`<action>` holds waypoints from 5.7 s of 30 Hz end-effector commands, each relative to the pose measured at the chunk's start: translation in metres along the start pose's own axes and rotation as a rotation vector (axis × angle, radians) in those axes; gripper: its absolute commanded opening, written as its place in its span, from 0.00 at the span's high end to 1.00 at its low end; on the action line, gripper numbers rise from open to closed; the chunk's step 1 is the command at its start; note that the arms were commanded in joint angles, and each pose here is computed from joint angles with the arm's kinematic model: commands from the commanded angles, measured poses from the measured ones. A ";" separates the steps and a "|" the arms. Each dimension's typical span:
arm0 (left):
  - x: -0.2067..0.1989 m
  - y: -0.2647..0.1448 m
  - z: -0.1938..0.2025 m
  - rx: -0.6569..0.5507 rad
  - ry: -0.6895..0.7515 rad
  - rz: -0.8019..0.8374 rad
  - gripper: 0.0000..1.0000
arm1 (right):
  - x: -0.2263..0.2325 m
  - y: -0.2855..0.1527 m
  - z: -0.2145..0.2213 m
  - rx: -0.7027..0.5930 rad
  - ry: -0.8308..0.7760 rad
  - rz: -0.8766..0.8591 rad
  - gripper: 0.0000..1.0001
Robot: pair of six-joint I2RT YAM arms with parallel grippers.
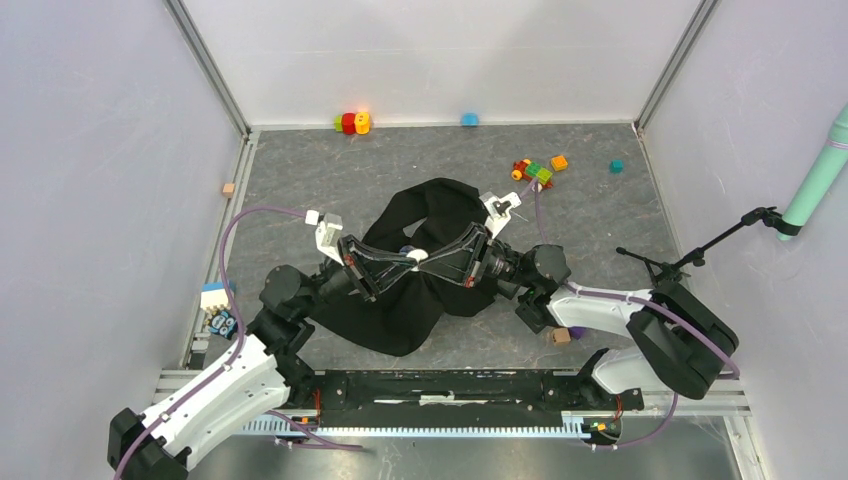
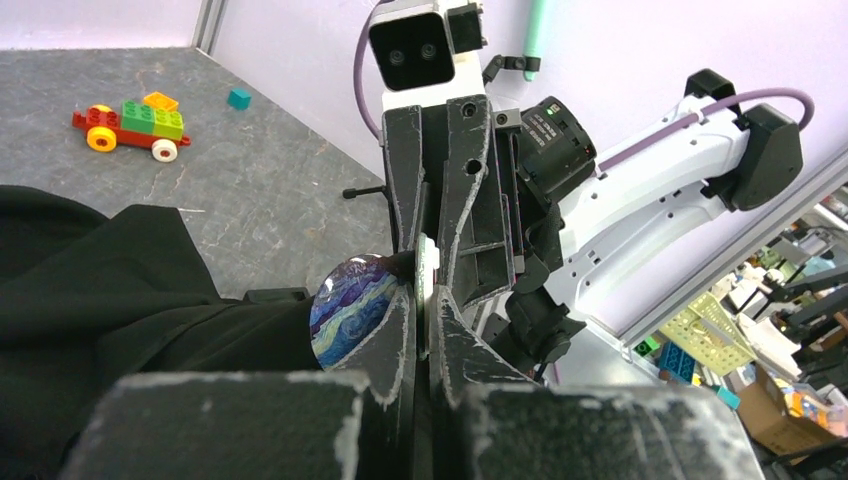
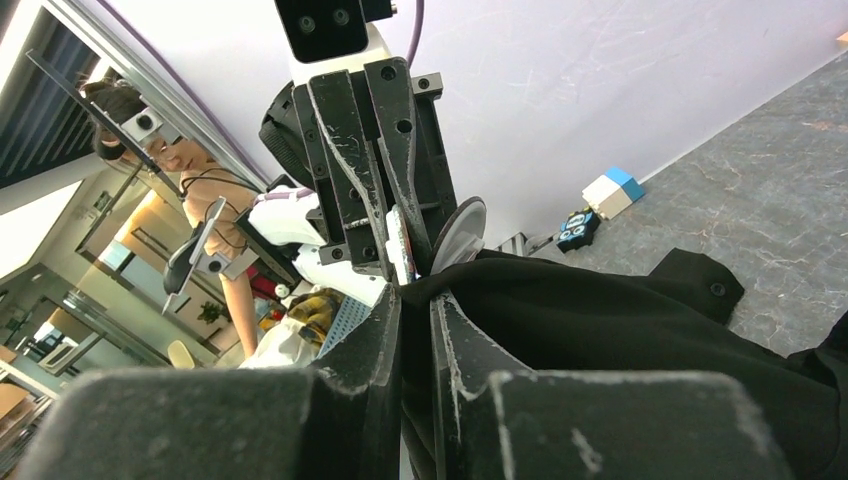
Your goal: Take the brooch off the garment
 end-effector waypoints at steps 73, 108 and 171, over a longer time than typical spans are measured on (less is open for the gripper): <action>0.113 -0.038 0.069 0.282 0.013 -0.620 0.98 | -0.098 -0.018 -0.037 0.177 -0.272 0.464 0.75; 0.089 -0.053 0.053 0.614 -0.010 -0.738 0.98 | -0.180 -0.032 -0.007 0.160 -0.255 0.749 0.98; 0.001 0.014 0.016 0.168 -0.253 0.024 0.98 | -0.014 -0.033 -0.012 -0.046 -0.385 0.202 0.27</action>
Point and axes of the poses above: each gripper's point midway between its finger pads, its own y axis out along the fingers, its own x axis along the line the jaws close on, z = x × y, the point moved 1 cm from there along -y, back along the fingers, and after that the axes turned 1 degree about -y, right-handed, at the moved point
